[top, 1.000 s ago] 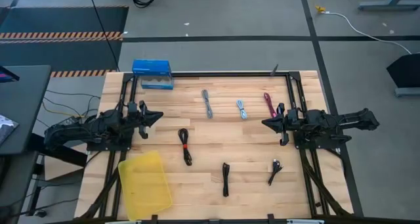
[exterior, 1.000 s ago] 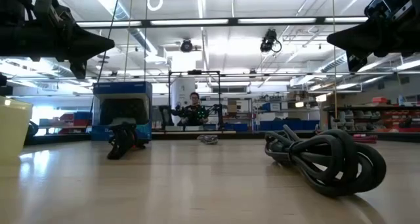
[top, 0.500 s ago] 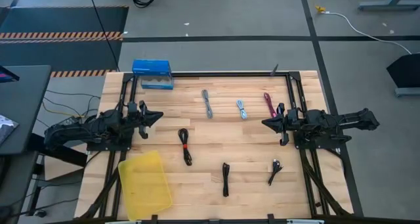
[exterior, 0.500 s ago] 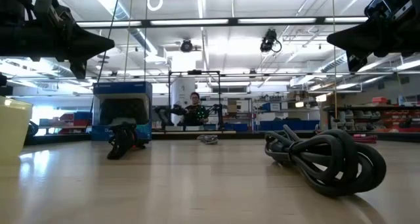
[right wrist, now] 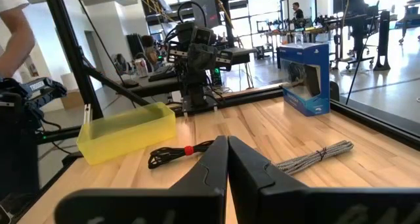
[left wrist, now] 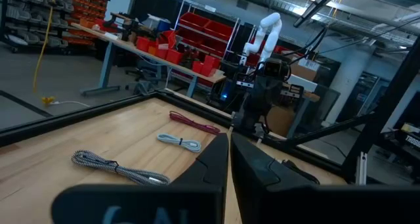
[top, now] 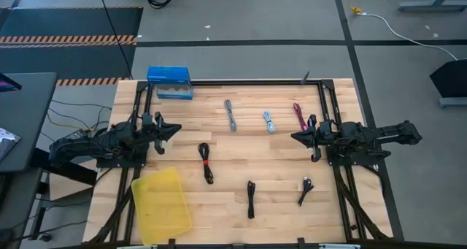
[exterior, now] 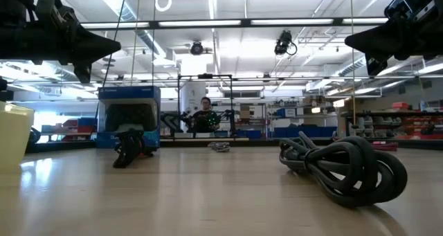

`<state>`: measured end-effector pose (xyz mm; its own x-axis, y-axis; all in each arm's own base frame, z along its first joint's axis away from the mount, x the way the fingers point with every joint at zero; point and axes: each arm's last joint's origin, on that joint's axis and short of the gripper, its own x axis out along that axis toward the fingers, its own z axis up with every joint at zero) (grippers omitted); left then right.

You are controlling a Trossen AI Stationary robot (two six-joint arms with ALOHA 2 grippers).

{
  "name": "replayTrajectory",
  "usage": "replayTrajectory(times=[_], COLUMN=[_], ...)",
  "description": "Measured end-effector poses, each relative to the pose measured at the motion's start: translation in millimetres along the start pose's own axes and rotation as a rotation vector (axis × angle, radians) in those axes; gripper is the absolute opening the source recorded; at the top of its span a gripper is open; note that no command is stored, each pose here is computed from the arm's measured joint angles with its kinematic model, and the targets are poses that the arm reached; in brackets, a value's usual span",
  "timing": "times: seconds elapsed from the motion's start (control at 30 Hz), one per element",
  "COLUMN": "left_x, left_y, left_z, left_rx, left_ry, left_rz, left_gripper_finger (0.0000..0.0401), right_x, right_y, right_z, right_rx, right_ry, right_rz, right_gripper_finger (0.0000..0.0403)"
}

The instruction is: Pick and place USB-C Cables

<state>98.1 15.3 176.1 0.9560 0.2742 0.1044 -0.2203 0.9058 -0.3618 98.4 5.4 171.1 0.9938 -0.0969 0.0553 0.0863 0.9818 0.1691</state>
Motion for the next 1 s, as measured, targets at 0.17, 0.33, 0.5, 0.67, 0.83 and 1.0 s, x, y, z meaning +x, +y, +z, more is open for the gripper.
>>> replayTrajectory(times=[0.17,0.33,0.5,0.67,0.83,1.0], left_x=[0,0,0,-2,-10,-17], left_y=[0,0,-1,-6,-13,-16], left_z=[0,0,3,19,42,54], left_rx=[0.000,0.000,-0.007,-0.064,-0.179,-0.291], left_ry=[0.001,0.000,-0.033,-0.192,-0.434,-0.556], left_rz=[0.000,0.000,-0.004,-0.062,-0.172,-0.252], left_gripper_finger=[0.0025,0.0025,0.0025,0.0025,0.0025,0.0025], right_x=[0,0,0,0,0,0], right_y=[0,0,0,0,0,0], right_z=[0,0,0,0,0,0], right_rx=[0.000,0.000,0.000,0.000,0.000,0.000], right_ry=[0.000,0.000,0.000,0.000,0.000,0.000], right_rz=[0.000,0.000,0.000,0.000,0.000,0.000], right_gripper_finger=[0.0016,0.0016,0.0016,0.0016,0.0016,0.0016])
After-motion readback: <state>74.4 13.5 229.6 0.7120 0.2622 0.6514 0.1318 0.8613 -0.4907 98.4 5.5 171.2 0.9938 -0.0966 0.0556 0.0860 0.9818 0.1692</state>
